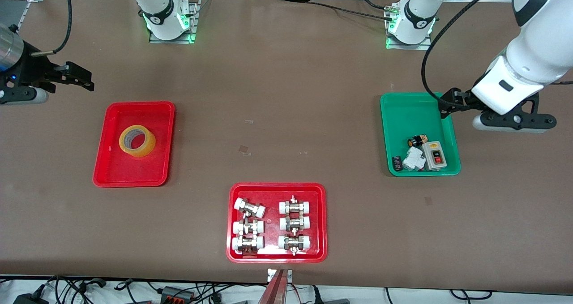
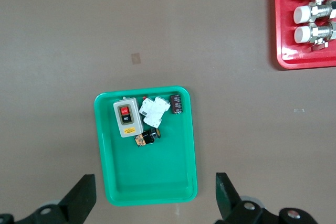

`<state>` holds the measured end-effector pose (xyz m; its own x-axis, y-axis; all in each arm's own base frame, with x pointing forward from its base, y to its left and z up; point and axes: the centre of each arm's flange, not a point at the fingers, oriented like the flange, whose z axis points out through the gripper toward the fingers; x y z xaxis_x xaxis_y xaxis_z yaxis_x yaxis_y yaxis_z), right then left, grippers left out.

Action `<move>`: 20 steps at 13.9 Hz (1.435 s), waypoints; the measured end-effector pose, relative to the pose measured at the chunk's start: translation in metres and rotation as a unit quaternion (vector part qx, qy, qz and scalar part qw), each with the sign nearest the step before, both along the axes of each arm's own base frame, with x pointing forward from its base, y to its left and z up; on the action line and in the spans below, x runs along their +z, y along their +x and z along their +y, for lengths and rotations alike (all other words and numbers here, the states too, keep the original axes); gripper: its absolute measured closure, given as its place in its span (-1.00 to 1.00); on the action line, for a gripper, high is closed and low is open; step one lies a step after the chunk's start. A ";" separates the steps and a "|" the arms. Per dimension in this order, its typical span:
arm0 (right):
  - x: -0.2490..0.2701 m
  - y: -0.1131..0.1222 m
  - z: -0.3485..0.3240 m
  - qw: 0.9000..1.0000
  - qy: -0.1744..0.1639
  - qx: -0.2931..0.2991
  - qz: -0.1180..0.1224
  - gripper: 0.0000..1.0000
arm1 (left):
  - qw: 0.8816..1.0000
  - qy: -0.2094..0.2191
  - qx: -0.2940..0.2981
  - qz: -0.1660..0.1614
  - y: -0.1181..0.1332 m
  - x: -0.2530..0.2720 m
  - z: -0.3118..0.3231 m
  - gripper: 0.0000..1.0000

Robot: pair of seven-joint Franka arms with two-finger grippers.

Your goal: Left arm passes tape to right arm into tray

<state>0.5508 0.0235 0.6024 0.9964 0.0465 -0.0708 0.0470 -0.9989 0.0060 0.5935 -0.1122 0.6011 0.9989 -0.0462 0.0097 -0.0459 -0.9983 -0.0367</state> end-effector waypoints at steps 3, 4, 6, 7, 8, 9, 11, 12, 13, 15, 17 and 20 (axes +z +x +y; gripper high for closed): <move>0.015 -0.003 0.002 0.999 -0.001 -0.033 -0.025 -1.00 | 1.000 -0.002 0.003 -0.010 0.001 0.010 0.005 -1.00; 0.016 -0.004 0.002 0.999 -0.001 -0.042 -0.028 -1.00 | 1.000 -0.002 0.004 -0.013 0.001 0.013 0.007 -1.00; 0.016 -0.006 0.002 0.998 0.000 -0.049 -0.036 -1.00 | 1.000 -0.013 0.008 -0.010 0.002 0.012 0.010 -1.00; 0.017 -0.008 0.002 0.998 0.000 -0.051 -0.039 -1.00 | 1.000 -0.024 0.018 -0.007 0.004 0.011 0.018 -1.00; 0.018 -0.008 0.001 0.998 0.000 -0.051 -0.041 -1.00 | 0.999 -0.029 0.023 -0.004 0.006 0.010 0.031 -1.00; 0.019 -0.008 0.001 0.998 0.000 -0.052 -0.043 -1.00 | 0.999 -0.027 0.017 0.004 0.006 0.009 0.045 -1.00; 0.020 -0.005 0.000 0.997 0.001 -0.052 -0.048 -1.00 | 0.999 -0.028 -0.014 0.031 -0.005 0.011 0.063 -1.00; 0.021 -0.004 0.000 0.997 0.001 -0.053 -0.049 -1.00 | 0.999 -0.028 -0.020 0.036 -0.012 0.015 0.065 -1.00; 0.022 -0.003 0.000 0.997 0.001 -0.053 -0.050 -1.00 | 0.999 -0.029 -0.018 0.036 -0.017 0.019 0.068 -1.00; 0.023 -0.003 0.000 0.997 0.003 -0.053 -0.050 -1.00 | 0.999 -0.030 -0.008 0.040 -0.021 0.018 0.081 -1.00; 0.022 -0.004 0.000 0.998 0.003 -0.052 -0.044 -1.00 | 0.999 -0.033 -0.005 0.043 -0.021 0.015 0.088 -1.00; 0.021 -0.005 0.000 0.998 0.003 -0.051 -0.042 -1.00 | 0.998 -0.034 -0.006 0.044 -0.021 0.014 0.087 -1.00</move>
